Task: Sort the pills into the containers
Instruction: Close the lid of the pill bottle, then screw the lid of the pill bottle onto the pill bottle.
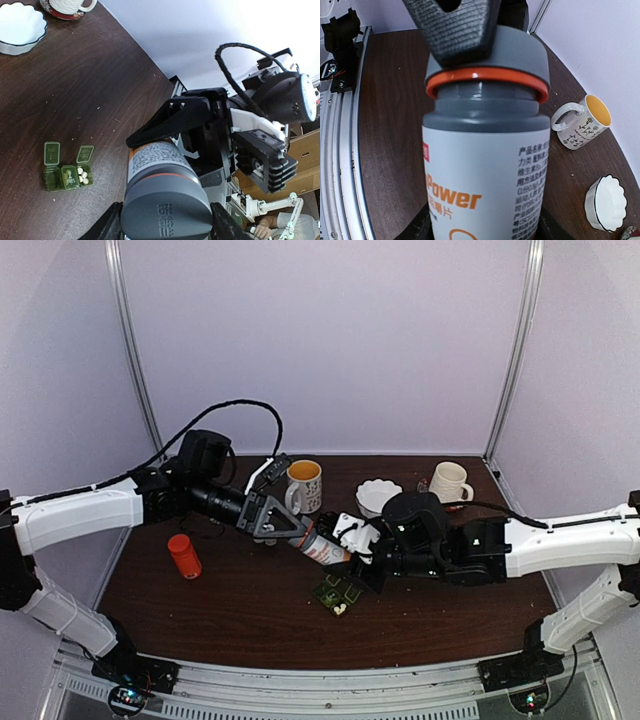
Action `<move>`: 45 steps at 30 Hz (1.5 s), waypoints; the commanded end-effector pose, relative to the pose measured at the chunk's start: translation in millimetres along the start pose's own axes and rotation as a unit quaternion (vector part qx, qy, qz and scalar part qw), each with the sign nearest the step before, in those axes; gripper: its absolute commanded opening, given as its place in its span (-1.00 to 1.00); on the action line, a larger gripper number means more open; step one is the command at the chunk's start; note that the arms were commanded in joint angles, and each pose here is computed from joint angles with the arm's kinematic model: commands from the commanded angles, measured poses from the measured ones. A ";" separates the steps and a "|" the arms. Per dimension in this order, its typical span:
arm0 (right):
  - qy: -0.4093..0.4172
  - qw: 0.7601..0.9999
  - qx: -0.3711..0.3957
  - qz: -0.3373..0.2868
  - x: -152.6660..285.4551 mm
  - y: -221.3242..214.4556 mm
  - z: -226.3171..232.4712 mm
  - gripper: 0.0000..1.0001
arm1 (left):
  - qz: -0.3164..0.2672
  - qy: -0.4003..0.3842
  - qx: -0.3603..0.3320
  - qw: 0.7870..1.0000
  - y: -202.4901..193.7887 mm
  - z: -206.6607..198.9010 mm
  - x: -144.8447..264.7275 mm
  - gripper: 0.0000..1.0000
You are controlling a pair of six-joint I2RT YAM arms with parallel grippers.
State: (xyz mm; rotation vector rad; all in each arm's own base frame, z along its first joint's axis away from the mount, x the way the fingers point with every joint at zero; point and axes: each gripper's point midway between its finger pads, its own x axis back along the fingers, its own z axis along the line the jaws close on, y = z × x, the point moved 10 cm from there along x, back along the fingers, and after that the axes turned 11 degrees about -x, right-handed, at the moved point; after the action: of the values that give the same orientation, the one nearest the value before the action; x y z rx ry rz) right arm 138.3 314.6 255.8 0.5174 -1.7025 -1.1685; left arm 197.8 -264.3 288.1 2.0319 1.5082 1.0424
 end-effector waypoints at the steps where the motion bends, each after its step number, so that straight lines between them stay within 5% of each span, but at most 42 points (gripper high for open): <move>1: -0.063 0.997 0.033 -0.007 -2.2 19.2 2.3 -1.00 | 0.007 -0.017 -0.017 1.000 5.3 -6.9 -8.0 0.07; 15: -0.167 0.981 0.101 0.011 -10.9 30.1 20.6 -1.00 | 0.025 -0.009 0.012 1.000 2.1 4.1 -15.9 0.03; 23: 0.070 0.996 -0.022 -0.052 8.2 55.7 12.6 -1.00 | 0.027 -0.032 -0.087 0.995 -1.9 -12.2 -9.6 0.04; 28: 0.187 0.978 -0.071 -0.063 17.9 71.4 3.4 -1.00 | 0.075 -0.019 -0.197 0.977 -16.2 -27.8 -17.7 0.09; 34: 0.334 0.929 -0.148 -0.066 21.5 79.0 -7.6 -1.00 | 0.069 0.015 -0.284 0.956 -17.6 -28.8 -13.4 0.05; 45: 0.432 0.879 -0.194 -0.047 22.4 77.4 -11.1 -1.00 | 0.065 -0.035 -0.503 0.861 -27.0 -57.4 4.8 0.06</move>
State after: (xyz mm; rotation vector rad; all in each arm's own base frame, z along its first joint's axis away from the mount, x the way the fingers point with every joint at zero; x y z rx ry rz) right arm 146.7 318.1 279.4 0.4801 -0.7881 -1.0162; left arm 149.4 -253.9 318.7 1.4990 0.7701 1.3639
